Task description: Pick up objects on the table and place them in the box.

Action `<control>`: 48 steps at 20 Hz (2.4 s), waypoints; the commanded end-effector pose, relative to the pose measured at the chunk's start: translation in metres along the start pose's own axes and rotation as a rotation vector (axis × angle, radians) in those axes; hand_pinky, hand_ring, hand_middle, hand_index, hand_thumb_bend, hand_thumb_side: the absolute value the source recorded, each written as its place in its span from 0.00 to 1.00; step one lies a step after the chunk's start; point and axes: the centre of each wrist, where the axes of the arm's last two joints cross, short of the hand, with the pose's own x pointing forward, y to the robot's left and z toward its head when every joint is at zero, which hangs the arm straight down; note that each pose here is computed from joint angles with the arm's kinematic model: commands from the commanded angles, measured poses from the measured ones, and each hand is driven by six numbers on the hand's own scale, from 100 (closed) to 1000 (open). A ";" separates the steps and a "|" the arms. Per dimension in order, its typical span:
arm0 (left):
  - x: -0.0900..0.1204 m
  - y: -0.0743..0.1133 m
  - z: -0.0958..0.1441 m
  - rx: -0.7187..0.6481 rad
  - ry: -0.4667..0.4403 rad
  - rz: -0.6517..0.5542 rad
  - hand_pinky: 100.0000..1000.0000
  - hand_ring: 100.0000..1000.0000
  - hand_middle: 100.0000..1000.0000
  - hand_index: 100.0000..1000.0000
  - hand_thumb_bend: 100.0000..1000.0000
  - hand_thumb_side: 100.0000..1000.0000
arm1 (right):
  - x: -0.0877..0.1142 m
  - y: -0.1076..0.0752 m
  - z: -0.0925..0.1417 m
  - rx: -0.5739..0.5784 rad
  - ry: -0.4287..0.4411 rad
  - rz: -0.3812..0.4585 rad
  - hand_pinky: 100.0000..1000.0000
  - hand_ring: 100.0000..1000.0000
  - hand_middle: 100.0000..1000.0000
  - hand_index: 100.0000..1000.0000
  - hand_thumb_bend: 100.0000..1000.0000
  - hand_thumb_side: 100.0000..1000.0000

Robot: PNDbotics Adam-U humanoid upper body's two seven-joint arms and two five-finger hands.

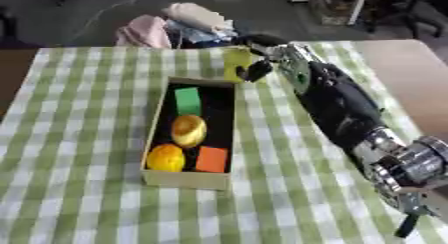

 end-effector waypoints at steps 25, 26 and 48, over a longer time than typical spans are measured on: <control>0.001 0.008 0.005 0.051 0.025 -0.017 0.64 0.57 0.63 0.78 0.15 0.61 | 0.065 -0.064 0.035 -0.252 -0.476 0.106 0.76 0.68 0.50 0.88 0.00 0.12; 0.001 0.008 0.005 0.052 0.028 -0.016 0.64 0.57 0.63 0.78 0.15 0.61 | 0.072 -0.062 0.037 -0.230 -0.508 0.113 0.77 0.68 0.50 0.89 0.00 0.12; -0.009 0.005 0.014 0.054 0.079 -0.008 0.64 0.57 0.63 0.78 0.16 0.61 | 0.114 0.008 0.027 0.080 -0.490 0.213 0.80 0.76 0.70 0.97 0.00 0.20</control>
